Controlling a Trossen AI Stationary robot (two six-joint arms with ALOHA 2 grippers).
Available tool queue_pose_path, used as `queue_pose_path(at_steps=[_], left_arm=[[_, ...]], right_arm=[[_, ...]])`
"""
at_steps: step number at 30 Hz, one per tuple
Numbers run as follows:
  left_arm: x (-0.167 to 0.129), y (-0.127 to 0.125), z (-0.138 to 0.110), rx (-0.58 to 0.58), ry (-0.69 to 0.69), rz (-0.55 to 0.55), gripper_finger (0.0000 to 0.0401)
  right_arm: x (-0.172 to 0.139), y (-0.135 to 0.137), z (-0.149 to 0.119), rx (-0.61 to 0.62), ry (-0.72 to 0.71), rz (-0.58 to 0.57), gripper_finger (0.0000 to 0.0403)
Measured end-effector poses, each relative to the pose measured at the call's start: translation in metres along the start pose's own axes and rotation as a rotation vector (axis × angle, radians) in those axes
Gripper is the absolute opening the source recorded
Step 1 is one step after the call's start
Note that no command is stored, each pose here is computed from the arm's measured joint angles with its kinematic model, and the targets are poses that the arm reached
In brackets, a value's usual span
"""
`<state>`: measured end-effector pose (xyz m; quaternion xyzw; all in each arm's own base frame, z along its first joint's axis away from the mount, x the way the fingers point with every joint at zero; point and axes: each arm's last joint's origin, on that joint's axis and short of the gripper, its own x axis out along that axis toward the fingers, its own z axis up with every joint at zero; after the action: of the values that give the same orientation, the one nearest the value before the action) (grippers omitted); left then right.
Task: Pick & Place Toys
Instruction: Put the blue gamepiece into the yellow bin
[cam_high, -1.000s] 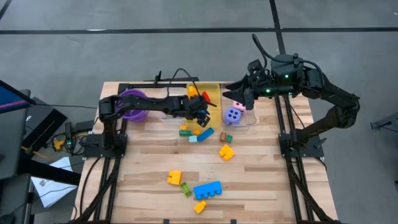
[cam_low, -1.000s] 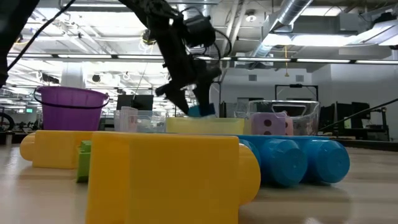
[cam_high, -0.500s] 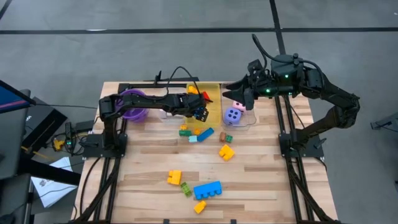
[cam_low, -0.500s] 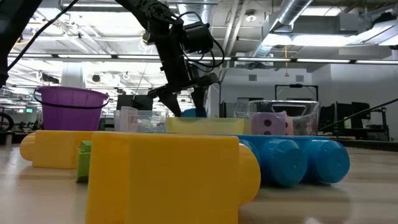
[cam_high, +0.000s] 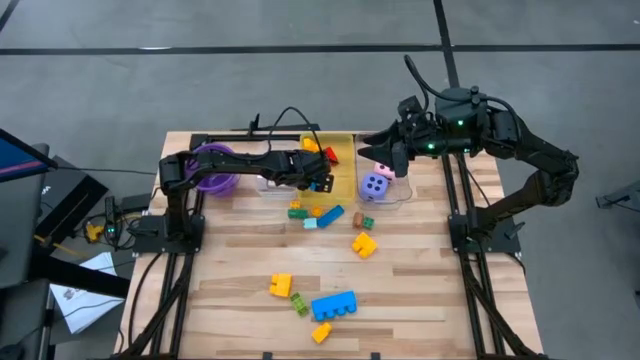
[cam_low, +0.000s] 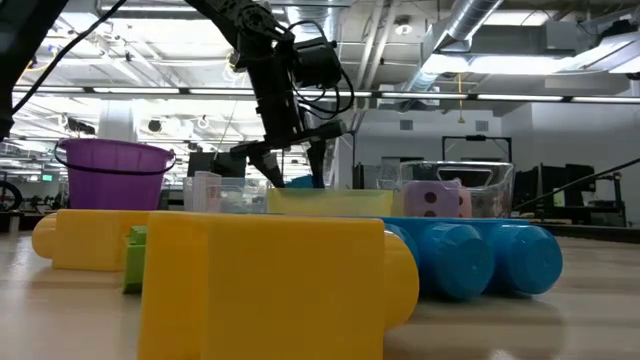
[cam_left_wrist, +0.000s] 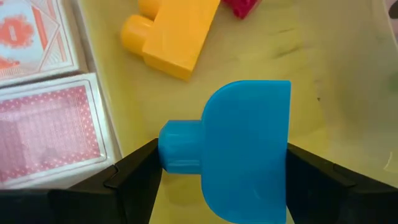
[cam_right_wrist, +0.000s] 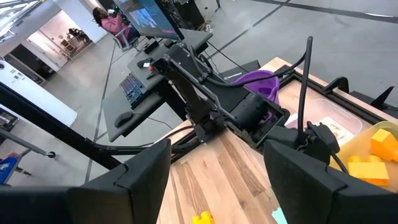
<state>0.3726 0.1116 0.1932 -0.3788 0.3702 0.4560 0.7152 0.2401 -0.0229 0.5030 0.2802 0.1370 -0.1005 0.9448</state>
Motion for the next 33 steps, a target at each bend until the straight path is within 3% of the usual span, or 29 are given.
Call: queue_pose_path(at_steps=[8,33], left_arm=[[-0.0001,-0.0013,-0.0004,-0.103,0.027,-0.026,0.0276],[-0.0002,-0.0014,-0.0005,-0.105,0.031,-0.029,0.0289]], right_arm=[[0.0,-0.0004,-0.0007,-0.001,0.007,-0.005,0.025],[0.0,-0.0002,-0.0008,-0.017,0.012,0.005,0.025]])
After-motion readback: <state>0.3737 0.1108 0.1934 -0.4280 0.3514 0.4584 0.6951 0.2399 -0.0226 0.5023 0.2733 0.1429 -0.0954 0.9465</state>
